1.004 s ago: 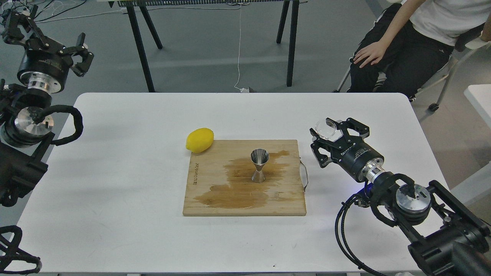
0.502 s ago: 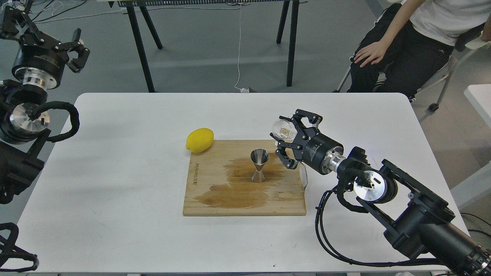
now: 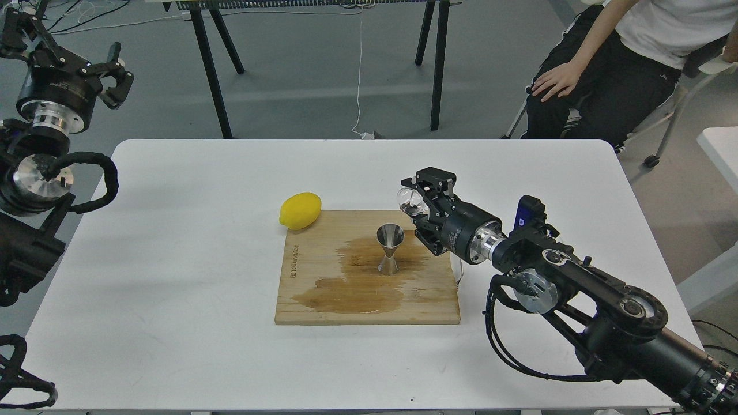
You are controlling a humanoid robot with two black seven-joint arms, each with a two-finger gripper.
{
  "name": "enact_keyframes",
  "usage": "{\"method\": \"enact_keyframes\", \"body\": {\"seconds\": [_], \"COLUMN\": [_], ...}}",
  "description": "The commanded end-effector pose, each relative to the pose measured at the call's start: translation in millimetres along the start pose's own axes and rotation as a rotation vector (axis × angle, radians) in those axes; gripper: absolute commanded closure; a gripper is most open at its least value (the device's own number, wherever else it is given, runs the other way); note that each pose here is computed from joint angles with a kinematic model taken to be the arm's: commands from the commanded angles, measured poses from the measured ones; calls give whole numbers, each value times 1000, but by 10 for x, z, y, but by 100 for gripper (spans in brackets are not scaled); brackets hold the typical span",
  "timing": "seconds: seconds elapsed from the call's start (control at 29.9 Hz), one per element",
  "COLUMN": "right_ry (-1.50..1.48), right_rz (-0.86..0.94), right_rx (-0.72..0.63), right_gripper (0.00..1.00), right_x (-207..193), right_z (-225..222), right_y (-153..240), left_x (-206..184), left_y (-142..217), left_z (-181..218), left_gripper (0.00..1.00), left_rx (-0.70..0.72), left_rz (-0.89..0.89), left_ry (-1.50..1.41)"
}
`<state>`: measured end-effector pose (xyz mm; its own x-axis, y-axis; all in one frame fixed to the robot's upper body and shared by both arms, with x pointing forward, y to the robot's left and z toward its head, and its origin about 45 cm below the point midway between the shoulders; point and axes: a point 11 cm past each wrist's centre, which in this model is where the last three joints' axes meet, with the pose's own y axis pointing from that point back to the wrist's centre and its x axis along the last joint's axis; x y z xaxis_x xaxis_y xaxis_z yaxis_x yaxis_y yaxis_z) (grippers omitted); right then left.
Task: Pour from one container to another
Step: 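Grasp the small clear glass with the right gripper, then lift the glass with the right gripper above the jigger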
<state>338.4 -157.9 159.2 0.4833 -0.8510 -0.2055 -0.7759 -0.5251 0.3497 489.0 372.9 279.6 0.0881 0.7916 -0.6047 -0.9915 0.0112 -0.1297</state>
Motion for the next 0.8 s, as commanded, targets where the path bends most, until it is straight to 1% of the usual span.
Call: {"method": "enact_keyframes", "body": {"seconds": [0.0, 0.13, 0.33, 0.6, 0.77], "right_ry": [62, 143, 158, 227, 272], "right_rz": [5, 15, 12, -69, -66], "right_rx": [4, 9, 10, -4, -2], "right_gripper": [66, 66, 66, 66, 66], "right_x": [-2, 4, -21, -366, -367], "right_z": [1, -1, -14, 86, 96], "right_y": [0, 0, -16, -113, -113], "left_x": [-7, 1, 0, 12, 20], "left_y": [-3, -1, 2, 5, 9], "left_z": [5, 9, -16, -3, 3], "left_gripper": [0, 0, 0, 0, 0], "left_rx": [-2, -1, 2, 0, -1], "left_rz": [-1, 0, 1, 2, 3], "left_ry": [3, -1, 2, -2, -2]}}
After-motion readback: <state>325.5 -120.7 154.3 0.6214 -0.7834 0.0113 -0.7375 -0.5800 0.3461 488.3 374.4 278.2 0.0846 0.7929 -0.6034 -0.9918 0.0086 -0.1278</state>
